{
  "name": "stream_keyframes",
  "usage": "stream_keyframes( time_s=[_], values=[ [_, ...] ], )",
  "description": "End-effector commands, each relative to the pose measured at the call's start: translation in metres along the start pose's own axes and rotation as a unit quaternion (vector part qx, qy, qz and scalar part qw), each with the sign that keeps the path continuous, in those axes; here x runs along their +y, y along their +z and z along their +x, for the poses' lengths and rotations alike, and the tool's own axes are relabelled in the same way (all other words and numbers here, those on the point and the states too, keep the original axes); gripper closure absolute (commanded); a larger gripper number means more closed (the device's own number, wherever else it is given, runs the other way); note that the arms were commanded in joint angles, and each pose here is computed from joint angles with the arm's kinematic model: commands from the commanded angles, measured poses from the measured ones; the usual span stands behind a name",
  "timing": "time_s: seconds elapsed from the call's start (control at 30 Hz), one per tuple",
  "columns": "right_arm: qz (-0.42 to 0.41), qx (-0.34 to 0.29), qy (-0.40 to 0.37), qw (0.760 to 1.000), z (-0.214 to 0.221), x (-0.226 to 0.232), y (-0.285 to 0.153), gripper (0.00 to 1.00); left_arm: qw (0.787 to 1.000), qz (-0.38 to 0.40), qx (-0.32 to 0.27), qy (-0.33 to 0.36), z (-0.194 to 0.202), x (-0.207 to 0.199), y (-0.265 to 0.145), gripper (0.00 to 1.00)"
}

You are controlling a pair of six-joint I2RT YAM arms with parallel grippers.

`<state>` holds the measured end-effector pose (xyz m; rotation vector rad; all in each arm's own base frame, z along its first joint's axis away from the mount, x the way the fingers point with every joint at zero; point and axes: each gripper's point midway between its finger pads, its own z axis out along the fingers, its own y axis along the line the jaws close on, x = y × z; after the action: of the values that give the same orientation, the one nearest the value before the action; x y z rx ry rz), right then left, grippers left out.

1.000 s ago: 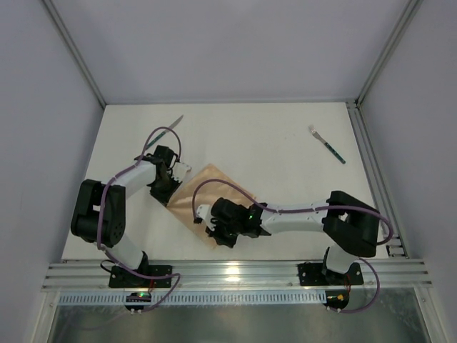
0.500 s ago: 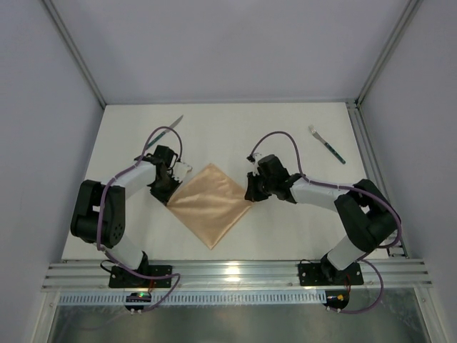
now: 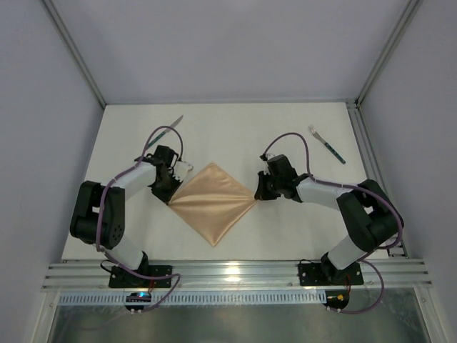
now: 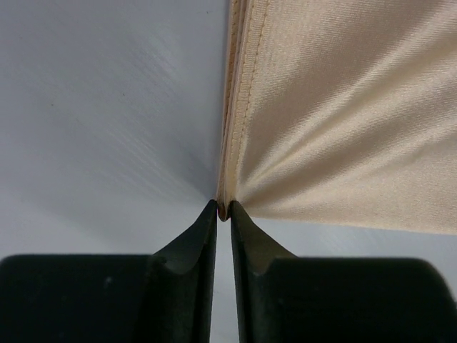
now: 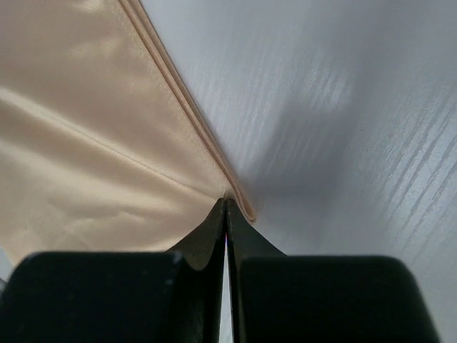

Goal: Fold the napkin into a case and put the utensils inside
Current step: Smooth out the square-folded napkin at the center of the board.

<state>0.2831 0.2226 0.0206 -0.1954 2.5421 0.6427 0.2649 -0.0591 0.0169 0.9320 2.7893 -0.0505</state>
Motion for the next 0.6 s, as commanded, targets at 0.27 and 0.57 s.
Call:
stream_keyframes(
  time_s=[0.27,0.57],
  values=[
    [-0.086,-0.049,-0.075,0.992,-0.021,0.061,-0.041,0.96,0.994,0.011,-0.108,-0.004,-0.04,-0.006,-0.06,0.68],
    [-0.072,0.019,-0.024,0.997,0.026,0.04,-0.017,0.96,0.998,-0.016,-0.057,0.023,-0.013,-0.013,-0.027,0.76]
  ],
)
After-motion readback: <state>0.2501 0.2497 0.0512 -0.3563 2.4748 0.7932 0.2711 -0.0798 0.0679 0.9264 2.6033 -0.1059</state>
